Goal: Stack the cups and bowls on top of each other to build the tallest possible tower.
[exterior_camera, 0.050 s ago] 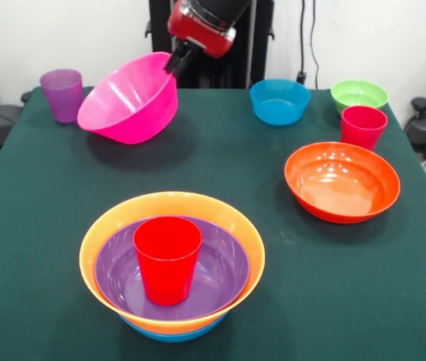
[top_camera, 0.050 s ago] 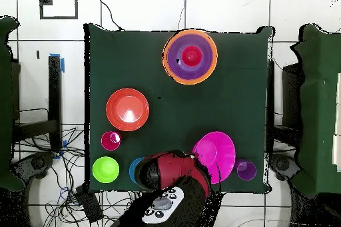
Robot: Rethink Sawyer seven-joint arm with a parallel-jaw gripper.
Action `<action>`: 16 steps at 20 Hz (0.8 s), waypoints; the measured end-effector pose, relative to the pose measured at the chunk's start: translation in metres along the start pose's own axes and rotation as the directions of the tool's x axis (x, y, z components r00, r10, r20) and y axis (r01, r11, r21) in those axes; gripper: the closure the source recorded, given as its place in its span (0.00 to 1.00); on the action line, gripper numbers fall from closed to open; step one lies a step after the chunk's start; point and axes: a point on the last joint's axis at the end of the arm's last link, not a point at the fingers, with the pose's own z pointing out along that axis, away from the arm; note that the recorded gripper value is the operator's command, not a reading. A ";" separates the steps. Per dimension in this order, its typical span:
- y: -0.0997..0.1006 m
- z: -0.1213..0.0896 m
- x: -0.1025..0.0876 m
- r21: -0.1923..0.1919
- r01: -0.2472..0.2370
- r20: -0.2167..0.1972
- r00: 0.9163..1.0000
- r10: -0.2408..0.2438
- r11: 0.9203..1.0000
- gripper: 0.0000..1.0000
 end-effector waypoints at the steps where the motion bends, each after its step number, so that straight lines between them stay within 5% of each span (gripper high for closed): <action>1: -0.005 -0.002 -0.003 0.001 -0.003 -0.002 1.000 0.003 1.000 1.00; 11: -0.032 -0.023 -0.031 0.016 -0.006 0.015 1.000 0.006 1.000 1.00; 16: -0.031 -0.024 -0.039 -0.011 -0.017 0.026 1.000 0.018 1.000 1.00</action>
